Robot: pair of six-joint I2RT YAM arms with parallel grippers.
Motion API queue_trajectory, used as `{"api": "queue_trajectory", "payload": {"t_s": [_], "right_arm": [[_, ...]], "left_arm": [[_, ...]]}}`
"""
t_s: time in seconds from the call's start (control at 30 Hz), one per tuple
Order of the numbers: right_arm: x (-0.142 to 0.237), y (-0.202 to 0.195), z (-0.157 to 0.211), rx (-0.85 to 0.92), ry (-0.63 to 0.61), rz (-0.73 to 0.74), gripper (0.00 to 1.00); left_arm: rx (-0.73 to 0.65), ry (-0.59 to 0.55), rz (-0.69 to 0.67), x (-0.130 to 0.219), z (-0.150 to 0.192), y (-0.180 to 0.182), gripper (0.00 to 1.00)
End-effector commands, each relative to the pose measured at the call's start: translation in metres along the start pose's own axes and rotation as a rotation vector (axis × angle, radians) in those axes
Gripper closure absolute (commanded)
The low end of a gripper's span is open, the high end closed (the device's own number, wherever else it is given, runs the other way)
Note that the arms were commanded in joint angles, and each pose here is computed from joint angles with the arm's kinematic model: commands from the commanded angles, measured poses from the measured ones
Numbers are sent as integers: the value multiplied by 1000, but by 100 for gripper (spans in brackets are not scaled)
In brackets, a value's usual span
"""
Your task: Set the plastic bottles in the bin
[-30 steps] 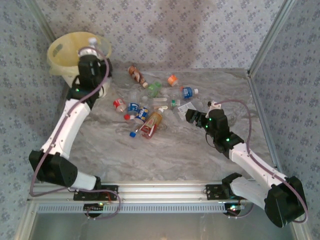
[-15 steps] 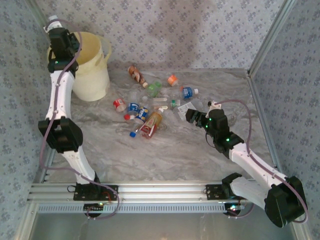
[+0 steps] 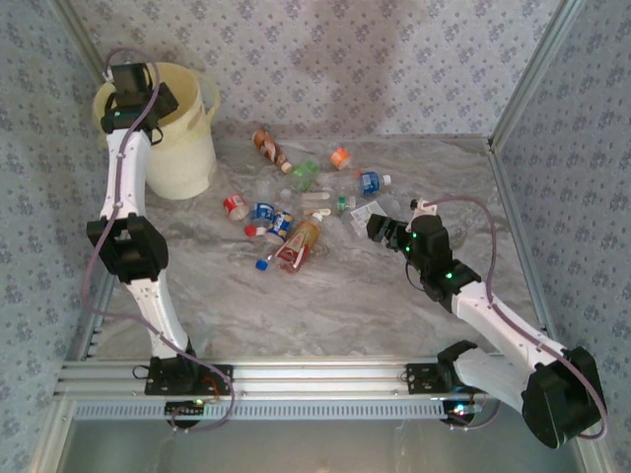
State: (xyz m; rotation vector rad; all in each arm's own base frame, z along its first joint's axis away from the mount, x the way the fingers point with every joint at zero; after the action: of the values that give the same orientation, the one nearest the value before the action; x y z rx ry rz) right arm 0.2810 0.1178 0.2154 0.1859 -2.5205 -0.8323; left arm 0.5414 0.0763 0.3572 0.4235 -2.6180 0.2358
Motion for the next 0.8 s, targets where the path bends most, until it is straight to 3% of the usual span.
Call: {"api": "queue_trajectory", "payload": {"t_s": [0.0,0.27,0.43,0.63,0.77], "right_arm": [[2,1,-2,19,-12,5,0],[0,-5,6,20,7,17,0],[-6,-12,17,-27,52,47,0],[-13,-9,18,-50,53,35,0],[-15,-4,15,-50,57,25,0]], "left_arm": [[40,34,45,21,-5,-4,12],[-3,-12,124,85,-15,-28,3],[-33,-65,150,134,9,-56,2],[-91,20,219,168,102,-95,2],[-292,227,256,170,170,-121,2]]}}
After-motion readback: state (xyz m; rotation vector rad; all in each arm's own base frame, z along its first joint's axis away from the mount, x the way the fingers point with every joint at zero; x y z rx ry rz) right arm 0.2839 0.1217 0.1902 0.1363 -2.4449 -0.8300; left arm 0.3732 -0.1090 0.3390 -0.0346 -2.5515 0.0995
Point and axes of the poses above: each hand's point on the last joint's axis, 136 mm out from that joint toward the fingers, its own x axis back along the fingers, its own y axis along the line the jaws close on, z = x × y, the point moved 5 cm from there along x, back along the fingers, and after that the axes turned 12 degrees about -x, right-handed, at the moved point
